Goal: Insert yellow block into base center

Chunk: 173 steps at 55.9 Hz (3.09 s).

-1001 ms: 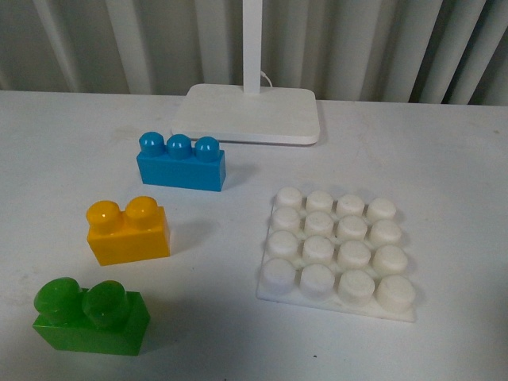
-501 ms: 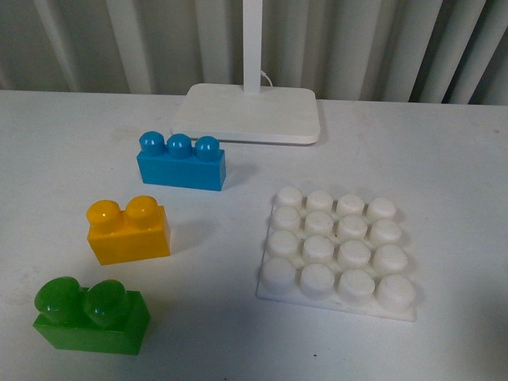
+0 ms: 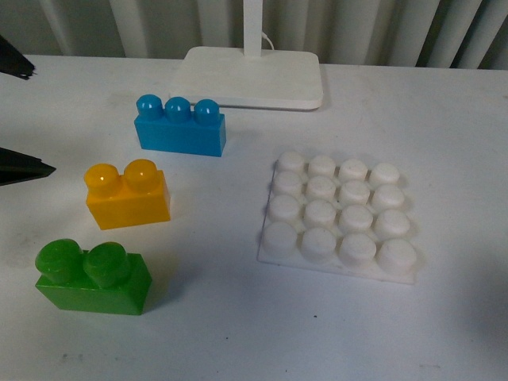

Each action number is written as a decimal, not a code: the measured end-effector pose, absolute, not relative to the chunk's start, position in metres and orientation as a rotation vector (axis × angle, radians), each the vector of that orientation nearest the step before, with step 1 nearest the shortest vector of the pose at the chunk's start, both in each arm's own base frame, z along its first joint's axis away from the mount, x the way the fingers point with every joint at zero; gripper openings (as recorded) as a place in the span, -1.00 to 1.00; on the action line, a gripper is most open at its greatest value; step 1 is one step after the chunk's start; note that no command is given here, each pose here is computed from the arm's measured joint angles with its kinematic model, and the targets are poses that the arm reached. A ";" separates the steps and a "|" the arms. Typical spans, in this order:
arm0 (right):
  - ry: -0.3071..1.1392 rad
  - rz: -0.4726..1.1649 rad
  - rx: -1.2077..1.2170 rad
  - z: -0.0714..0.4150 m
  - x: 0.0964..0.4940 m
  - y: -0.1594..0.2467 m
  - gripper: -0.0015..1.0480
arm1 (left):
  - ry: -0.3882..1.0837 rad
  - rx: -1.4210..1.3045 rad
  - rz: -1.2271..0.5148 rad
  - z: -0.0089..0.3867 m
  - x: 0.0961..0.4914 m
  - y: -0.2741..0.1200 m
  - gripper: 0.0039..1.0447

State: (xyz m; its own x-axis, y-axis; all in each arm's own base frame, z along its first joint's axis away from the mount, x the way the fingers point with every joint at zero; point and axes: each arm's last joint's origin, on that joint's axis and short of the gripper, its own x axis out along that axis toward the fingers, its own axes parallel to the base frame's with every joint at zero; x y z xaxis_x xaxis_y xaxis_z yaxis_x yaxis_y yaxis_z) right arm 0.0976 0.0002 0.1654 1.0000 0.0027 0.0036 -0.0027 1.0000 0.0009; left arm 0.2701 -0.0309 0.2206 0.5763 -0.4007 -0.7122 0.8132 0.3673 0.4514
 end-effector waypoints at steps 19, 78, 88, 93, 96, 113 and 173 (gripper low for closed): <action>-0.004 0.003 0.001 0.165 0.098 0.000 0.83 | 0.633 1.096 -1.038 0.212 0.303 -0.061 0.88; -0.004 0.003 0.001 0.165 0.098 0.000 0.83 | 0.771 1.107 -1.202 0.174 0.336 -0.102 -0.40; -0.004 0.003 0.001 0.165 0.098 0.000 0.83 | 0.738 1.109 -1.234 0.187 0.335 -0.111 -0.40; -0.004 0.003 0.001 0.165 0.098 0.000 0.83 | 0.694 1.106 -1.245 0.196 0.336 -0.118 -0.40; -0.004 0.003 0.001 0.165 0.098 0.000 0.83 | 0.663 1.107 -1.255 0.203 0.336 -0.125 -0.41; -0.004 0.003 0.001 0.165 0.098 0.000 0.83 | 0.572 1.140 -1.308 0.218 0.333 -0.166 -0.41; -0.004 0.003 0.001 0.165 0.098 0.000 0.83 | 0.499 1.228 -1.425 0.204 0.347 -0.262 -0.41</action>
State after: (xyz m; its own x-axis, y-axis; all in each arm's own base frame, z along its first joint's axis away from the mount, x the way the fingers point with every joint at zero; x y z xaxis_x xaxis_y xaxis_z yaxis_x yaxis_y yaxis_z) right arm 0.0976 0.0002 0.1654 1.0000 0.0027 0.0036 -0.0027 1.0000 0.0009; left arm 0.3471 -0.2621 0.2035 0.1776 -0.4602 -0.8699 0.9023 -0.2767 0.3306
